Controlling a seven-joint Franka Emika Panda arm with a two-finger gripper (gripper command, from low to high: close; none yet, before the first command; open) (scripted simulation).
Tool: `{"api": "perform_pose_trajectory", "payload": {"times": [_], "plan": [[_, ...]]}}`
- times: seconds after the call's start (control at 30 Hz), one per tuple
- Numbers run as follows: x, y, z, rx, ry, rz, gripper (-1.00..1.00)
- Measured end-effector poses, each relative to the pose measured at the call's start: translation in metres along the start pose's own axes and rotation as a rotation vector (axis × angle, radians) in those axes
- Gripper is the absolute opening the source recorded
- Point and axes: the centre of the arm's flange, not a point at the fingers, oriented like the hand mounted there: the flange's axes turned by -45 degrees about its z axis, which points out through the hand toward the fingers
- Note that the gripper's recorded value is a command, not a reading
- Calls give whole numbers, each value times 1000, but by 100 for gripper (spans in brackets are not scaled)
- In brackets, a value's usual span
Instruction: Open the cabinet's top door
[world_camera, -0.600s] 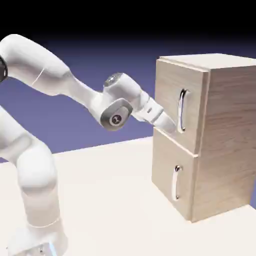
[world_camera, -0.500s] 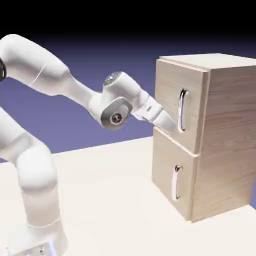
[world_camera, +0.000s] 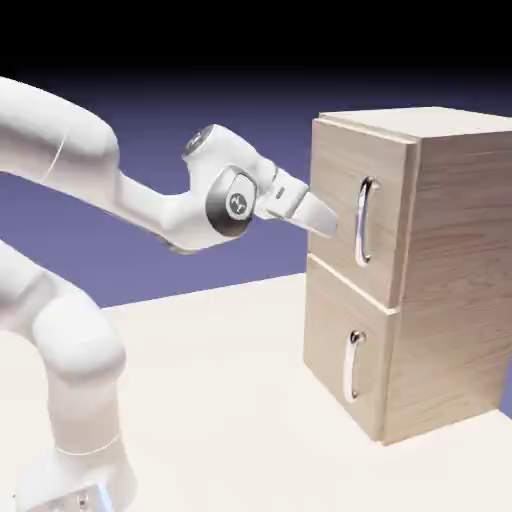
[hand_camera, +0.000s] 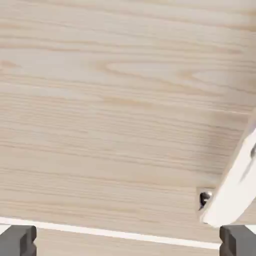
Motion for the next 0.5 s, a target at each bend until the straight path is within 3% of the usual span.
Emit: {"api": "perform_pose_trajectory", "payload": {"times": [0.5], "plan": [[-10, 10, -22, -45, 162, -7, 0]]}}
